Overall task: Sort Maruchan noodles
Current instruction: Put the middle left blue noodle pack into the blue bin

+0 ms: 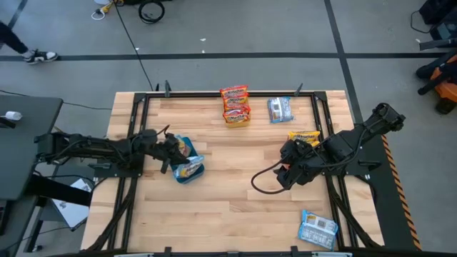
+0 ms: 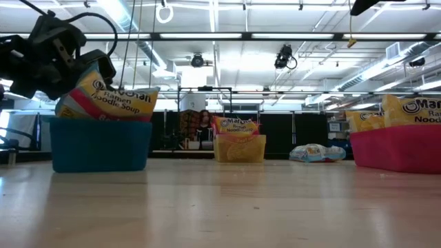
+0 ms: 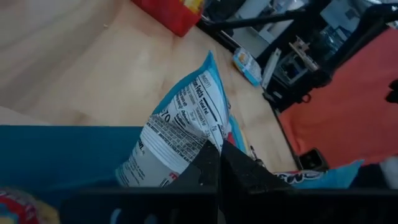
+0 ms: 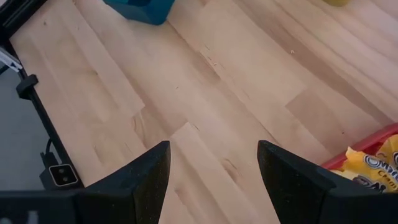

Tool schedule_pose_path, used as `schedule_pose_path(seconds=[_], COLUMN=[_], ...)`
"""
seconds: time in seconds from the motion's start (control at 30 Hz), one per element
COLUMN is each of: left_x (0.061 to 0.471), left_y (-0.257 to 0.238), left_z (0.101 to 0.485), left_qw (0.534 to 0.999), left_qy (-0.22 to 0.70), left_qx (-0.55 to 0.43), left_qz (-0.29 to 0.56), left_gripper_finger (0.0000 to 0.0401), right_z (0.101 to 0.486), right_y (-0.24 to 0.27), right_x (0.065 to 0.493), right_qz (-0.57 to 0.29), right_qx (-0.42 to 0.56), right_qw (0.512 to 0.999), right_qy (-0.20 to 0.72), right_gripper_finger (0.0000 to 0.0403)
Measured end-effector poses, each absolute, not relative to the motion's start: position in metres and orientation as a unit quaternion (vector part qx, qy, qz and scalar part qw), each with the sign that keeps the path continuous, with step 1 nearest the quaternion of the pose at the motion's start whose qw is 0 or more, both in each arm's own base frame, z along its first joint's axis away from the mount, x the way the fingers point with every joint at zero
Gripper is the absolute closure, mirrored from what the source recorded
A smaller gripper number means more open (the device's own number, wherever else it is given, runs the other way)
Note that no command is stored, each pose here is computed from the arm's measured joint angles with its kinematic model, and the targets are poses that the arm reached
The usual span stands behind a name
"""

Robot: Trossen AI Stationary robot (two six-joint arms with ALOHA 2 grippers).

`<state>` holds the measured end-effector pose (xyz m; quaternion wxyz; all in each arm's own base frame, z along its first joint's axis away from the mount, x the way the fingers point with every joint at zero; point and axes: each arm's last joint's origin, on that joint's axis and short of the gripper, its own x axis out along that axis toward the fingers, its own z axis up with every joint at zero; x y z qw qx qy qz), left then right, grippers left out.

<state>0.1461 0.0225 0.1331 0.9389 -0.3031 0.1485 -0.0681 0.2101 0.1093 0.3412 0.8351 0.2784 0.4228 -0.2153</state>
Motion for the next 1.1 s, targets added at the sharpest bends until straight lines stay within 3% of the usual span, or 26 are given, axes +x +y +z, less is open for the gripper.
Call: schedule_pose_path(seconds=[0.33, 0.73, 0.93, 1.1], left_x=[0.146, 0.161, 0.176, 0.179], left_y=[0.023, 0.027, 0.029, 0.021], left_z=[0.134, 0.153, 0.185, 0.226], left_qw=[0.936, 0.927, 0.928, 0.917], left_qy=[0.138, 0.169, 0.258, 0.35], left_qx=[-0.321, -0.333, -0.268, -0.187], left_qz=[-0.051, -0.045, -0.037, 0.033], left_gripper_finger=[0.039, 0.0289, 0.0237, 0.0225], right_z=[0.341, 0.342, 0.342, 0.343], right_y=[0.111, 0.11, 0.11, 0.109], right_x=[0.209, 0.21, 0.212, 0.212], right_qz=[-0.213, -0.214, -0.211, -0.211], right_qx=[0.279, 0.282, 0.284, 0.252], right_qw=[0.835, 0.835, 0.839, 0.852], right_qy=[0.423, 0.422, 0.414, 0.407], right_gripper_finger=[0.0156, 0.0156, 0.0156, 0.0156])
